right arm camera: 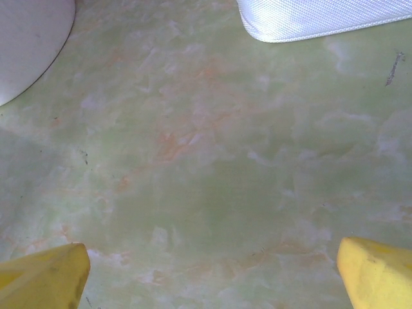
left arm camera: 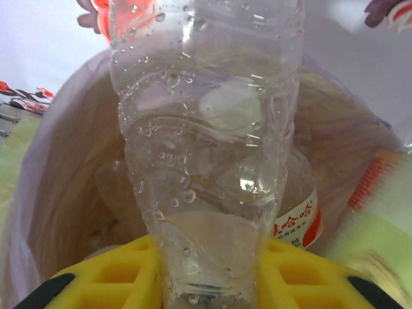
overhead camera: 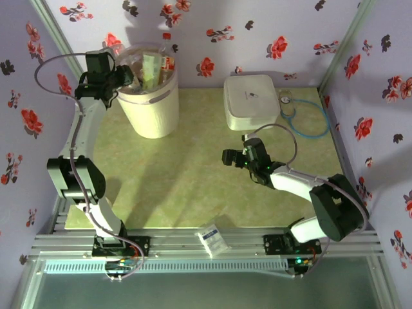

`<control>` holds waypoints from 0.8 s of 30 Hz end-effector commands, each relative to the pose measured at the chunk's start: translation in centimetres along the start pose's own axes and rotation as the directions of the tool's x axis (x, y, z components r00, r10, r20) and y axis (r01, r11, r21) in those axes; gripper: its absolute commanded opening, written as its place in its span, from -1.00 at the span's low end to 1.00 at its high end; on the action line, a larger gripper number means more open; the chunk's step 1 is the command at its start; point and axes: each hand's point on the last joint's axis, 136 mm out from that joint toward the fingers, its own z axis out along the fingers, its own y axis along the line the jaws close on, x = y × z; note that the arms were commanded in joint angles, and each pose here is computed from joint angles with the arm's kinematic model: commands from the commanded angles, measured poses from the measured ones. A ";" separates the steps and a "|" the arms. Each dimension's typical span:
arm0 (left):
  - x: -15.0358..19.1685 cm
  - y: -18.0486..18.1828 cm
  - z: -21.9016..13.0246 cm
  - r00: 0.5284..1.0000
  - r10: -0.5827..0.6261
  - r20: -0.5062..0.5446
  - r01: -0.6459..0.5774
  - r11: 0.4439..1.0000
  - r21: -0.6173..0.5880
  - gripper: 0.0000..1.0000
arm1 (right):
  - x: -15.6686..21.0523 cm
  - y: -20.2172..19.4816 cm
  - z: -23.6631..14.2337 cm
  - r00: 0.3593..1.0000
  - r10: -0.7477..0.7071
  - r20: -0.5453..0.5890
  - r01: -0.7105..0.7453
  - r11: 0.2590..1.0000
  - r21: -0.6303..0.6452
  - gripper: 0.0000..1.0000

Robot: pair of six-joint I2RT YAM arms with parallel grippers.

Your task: Put the plastic bottles in the bin

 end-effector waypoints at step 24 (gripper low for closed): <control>-3.0 -3.2 -6.9 0.992 0.119 -0.044 -0.115 0.990 0.087 0.70 | -4.4 2.8 -1.6 0.994 -0.080 0.074 0.084 0.995 -0.052 0.99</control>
